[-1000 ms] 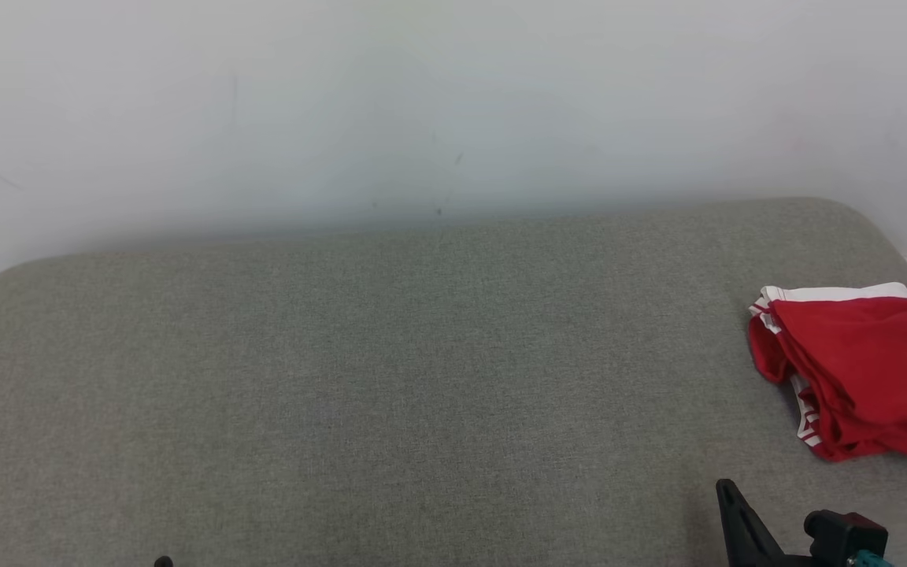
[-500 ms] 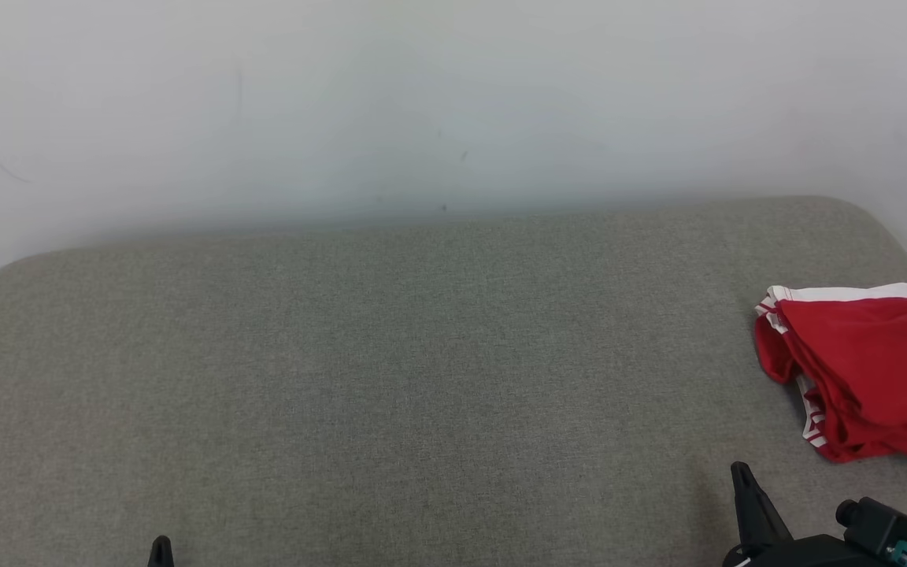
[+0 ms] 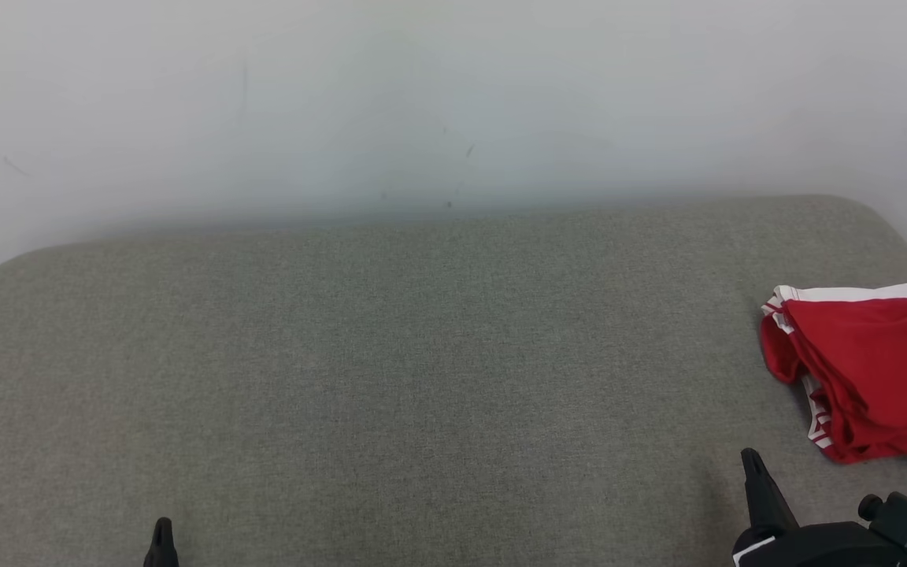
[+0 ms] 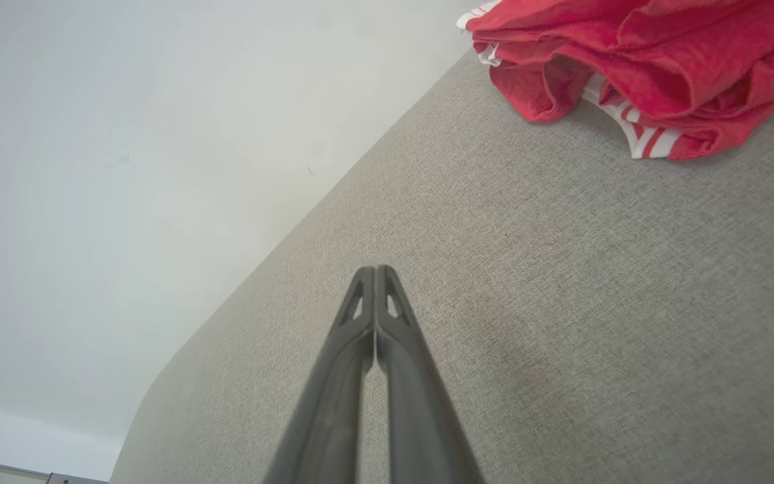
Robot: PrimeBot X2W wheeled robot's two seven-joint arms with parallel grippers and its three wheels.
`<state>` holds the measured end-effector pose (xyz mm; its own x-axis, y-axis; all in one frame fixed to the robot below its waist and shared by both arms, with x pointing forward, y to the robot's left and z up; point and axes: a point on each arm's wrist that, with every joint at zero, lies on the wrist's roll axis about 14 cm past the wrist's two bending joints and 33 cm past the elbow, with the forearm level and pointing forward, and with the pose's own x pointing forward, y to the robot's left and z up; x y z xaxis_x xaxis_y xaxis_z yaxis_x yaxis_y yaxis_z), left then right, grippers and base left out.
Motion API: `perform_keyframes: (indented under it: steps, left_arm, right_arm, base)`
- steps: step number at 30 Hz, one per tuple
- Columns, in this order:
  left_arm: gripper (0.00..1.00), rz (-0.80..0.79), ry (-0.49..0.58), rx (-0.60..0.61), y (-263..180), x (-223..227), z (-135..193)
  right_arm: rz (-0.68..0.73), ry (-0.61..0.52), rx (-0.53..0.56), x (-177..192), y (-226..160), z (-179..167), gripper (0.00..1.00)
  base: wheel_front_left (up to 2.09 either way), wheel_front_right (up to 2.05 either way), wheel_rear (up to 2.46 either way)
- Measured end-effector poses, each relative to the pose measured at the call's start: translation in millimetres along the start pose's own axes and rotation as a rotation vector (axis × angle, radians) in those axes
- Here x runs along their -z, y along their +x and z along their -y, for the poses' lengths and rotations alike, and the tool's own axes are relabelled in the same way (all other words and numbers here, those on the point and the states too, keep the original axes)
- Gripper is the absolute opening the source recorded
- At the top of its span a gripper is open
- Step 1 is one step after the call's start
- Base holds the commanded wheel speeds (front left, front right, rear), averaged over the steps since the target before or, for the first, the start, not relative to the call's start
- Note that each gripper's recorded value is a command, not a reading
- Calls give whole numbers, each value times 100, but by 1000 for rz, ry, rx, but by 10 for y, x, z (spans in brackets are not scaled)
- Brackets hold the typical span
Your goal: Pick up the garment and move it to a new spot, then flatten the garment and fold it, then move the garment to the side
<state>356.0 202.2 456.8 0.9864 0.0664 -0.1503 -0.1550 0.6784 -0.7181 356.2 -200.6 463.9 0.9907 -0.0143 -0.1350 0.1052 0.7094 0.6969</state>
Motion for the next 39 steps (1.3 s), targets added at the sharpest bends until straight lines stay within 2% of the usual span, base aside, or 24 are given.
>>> perform_keyframes:
  steps: [39]
  left_arm:
    - [0,-8,-409,59,142,-134,199]
  right_arm:
    - [29,431,-45,-174,138,-151,0]
  base:
    - [0,0,0]
